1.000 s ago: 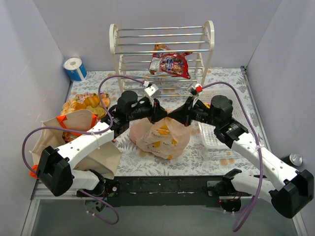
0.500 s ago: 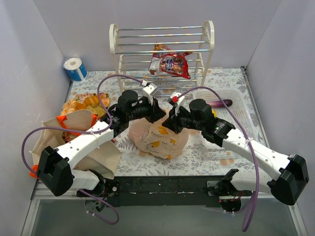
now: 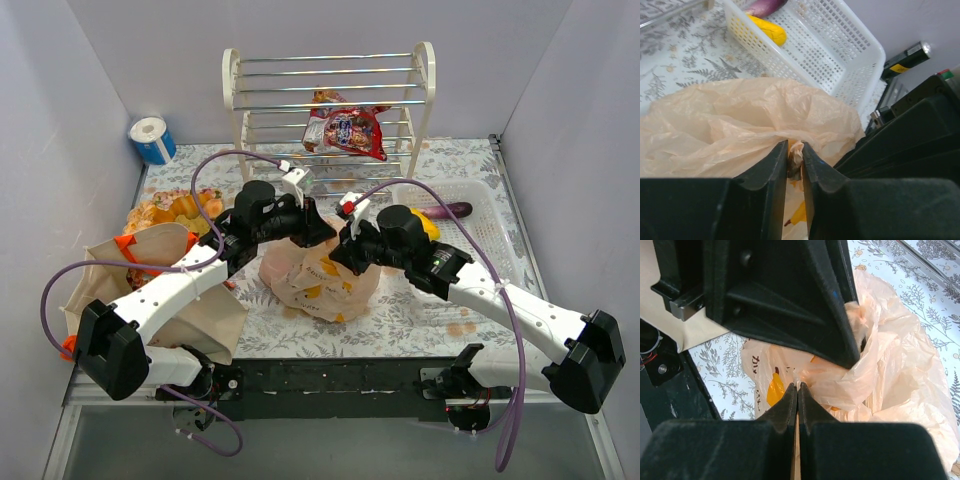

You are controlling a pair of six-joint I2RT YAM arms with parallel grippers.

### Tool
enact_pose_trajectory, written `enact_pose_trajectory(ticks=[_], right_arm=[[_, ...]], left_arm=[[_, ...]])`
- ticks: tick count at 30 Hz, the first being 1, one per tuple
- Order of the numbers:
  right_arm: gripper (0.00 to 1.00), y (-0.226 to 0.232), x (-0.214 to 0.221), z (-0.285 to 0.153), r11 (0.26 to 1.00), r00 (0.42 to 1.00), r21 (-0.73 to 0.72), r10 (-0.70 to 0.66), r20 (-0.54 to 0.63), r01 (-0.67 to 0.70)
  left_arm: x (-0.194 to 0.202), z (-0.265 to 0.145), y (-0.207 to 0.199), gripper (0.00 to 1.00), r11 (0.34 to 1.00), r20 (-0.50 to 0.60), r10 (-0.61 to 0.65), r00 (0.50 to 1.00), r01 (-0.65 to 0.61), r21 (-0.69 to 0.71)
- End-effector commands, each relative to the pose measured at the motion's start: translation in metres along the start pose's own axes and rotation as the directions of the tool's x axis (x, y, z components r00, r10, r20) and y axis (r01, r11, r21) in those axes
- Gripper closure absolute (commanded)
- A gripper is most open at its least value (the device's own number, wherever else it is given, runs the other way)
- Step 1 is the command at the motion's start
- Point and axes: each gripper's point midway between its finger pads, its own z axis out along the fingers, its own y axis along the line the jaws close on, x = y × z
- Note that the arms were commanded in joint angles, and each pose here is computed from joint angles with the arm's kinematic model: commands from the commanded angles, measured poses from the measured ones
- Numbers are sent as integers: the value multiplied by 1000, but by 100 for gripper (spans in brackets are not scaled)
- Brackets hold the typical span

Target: Place the mixed food into the grocery bags and tie them

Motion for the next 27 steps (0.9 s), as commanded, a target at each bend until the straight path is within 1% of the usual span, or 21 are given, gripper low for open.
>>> enact_pose_trajectory(ticks=[1, 5, 6, 8, 12, 15, 20, 22, 23, 26, 27], right_arm=[[99, 1, -18, -4, 1000, 999, 10, -26, 43, 25], [99, 1, -21, -5, 1000, 998, 11, -28, 52, 28], [99, 2, -21, -5, 1000, 998, 10, -29, 53, 28], [99, 2, -21, -4, 1000, 998, 5, -28, 56, 27], [99, 4, -22, -4, 1000, 998, 0, -30, 57, 30], [99, 4, -22, -4, 999, 998, -2, -34, 57, 34], [99, 5, -24, -5, 999, 997, -4, -45, 64, 45], [99, 6, -23, -5, 999, 997, -6, -47, 64, 48], [99, 5, -22, -5, 999, 997, -5, -48, 62, 48], [99, 5, -22, -5, 999, 997, -5, -48, 61, 48], [99, 5, -22, -6, 999, 997, -5, -51, 62, 52]], left_arm=[[-5, -10, -23, 79, 994, 0, -45, 999, 45, 96], [0, -14, -26, 67, 992, -12, -60, 998, 61, 112], [2, -14, -26, 63, 992, -15, -64, 998, 65, 112], [4, -14, -26, 61, 991, -24, -71, 997, 73, 111], [12, -9, -24, 61, 990, -63, -77, 995, 84, 116], [16, -7, -25, 64, 987, -91, -76, 993, 88, 136], [23, -5, -28, 77, 981, -131, -78, 988, 100, 167], [27, -4, -30, 80, 977, -152, -80, 985, 108, 185], [29, -3, -30, 86, 975, -160, -81, 984, 112, 191], [29, -4, -33, 94, 971, -165, -73, 984, 108, 212], [30, -5, -34, 100, 971, -165, -72, 984, 107, 213]])
